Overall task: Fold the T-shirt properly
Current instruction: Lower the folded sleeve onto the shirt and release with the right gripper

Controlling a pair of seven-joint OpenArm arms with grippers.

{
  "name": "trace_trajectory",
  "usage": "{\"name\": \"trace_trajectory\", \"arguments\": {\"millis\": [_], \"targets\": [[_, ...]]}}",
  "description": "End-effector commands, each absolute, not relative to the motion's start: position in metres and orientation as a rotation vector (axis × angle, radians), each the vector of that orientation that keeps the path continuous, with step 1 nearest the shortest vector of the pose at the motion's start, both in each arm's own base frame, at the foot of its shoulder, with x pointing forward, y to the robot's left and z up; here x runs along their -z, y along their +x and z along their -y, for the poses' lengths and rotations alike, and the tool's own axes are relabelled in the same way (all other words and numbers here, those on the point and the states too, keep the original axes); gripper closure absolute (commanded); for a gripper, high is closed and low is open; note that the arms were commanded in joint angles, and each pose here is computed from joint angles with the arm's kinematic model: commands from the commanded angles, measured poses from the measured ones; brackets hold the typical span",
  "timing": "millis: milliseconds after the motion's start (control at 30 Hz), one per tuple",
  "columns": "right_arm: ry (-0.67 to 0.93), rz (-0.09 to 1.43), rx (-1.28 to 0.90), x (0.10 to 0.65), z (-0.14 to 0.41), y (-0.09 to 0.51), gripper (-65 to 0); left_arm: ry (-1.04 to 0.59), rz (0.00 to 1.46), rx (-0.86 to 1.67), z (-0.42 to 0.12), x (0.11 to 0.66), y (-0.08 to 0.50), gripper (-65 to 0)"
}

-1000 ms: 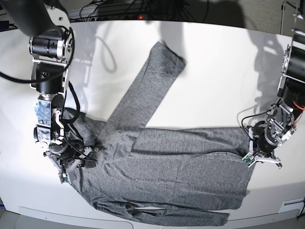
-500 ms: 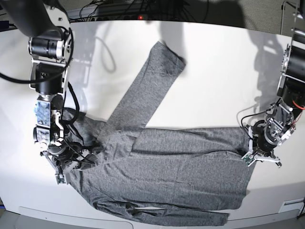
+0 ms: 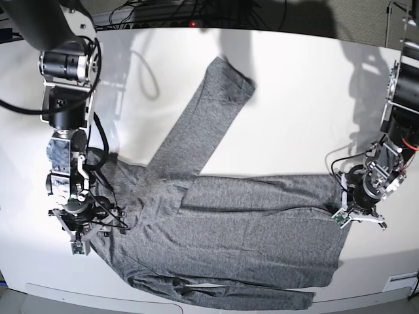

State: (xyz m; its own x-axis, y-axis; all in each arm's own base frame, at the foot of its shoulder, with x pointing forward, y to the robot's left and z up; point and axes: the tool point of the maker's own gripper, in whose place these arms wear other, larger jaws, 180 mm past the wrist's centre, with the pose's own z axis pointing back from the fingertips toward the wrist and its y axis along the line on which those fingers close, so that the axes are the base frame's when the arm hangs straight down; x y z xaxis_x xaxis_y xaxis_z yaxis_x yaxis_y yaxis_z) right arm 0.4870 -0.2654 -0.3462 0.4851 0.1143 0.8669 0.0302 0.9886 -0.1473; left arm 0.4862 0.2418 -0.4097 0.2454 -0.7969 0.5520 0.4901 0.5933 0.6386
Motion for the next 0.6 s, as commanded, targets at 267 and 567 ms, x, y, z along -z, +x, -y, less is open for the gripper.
{"name": "trace_trajectory", "arguments": {"millis": [267,567], "targets": [[-0.223,1.119,-0.025,0.313,0.3,0.496,-30.6,0.557,1.1,0.853,-0.264,0.364,0.515,-19.3],[-0.094,1.118,0.085,0.313,0.297,0.496,-30.6,0.603,1.132,0.839,-0.267,0.35,0.523,-31.2]]}}
